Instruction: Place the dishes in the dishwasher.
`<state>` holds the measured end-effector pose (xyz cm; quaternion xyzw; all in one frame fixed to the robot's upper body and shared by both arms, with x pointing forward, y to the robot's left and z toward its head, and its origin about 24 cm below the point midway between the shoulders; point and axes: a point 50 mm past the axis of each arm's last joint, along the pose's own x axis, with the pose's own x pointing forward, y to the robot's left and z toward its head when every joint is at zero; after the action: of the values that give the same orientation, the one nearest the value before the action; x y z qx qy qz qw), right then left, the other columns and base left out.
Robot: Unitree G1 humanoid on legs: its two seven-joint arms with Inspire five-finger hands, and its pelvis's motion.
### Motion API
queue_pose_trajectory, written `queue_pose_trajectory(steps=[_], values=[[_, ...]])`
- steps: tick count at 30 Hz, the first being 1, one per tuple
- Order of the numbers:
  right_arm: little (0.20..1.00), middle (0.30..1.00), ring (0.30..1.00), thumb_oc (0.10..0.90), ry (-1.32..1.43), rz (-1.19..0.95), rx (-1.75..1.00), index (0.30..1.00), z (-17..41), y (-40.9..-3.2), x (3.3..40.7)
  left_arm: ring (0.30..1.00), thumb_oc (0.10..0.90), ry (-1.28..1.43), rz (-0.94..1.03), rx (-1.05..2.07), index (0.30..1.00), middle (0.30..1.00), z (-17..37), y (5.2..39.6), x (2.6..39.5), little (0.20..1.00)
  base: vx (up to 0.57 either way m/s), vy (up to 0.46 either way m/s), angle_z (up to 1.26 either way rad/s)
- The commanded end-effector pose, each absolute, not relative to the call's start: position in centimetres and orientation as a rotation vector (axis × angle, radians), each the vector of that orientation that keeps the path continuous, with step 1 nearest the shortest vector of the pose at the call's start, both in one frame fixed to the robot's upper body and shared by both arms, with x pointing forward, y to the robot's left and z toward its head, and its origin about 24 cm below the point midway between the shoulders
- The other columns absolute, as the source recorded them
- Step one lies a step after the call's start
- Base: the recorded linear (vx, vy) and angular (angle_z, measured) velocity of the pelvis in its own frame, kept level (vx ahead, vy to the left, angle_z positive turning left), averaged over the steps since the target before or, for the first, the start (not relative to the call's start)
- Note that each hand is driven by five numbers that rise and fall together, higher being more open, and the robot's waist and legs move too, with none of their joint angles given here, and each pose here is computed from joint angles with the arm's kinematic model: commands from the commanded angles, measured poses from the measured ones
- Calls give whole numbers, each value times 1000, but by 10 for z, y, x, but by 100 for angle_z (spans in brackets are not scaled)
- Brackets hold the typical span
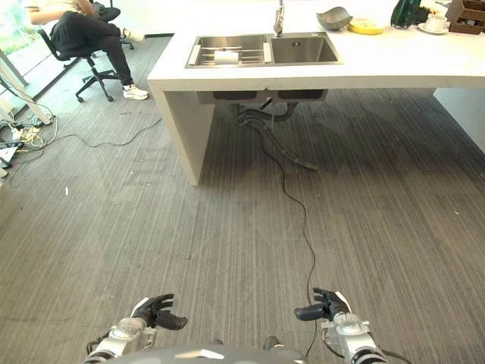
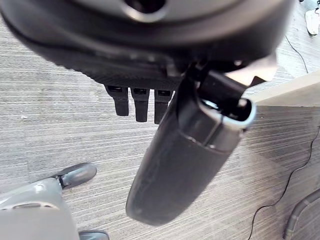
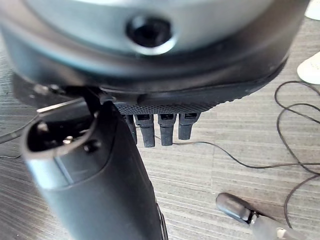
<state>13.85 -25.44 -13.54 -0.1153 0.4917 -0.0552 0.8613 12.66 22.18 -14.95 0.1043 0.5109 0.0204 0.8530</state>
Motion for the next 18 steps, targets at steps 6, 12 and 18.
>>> queue_pose_trajectory(steps=[6,12,18], values=[[900,900,900,800,1056,-135,-220,900,-141,-252,132,900,800,1087,34,213,900,900,-153,216,130,900,0,0,0],[900,900,900,800,1085,-141,-223,900,-144,-253,125,900,800,1104,42,205,900,900,-154,217,126,900,-6,-2,8],[900,900,900,800,1071,-152,-198,900,-144,-250,126,900,800,1079,54,175,900,900,-152,216,130,900,0,0,0]])
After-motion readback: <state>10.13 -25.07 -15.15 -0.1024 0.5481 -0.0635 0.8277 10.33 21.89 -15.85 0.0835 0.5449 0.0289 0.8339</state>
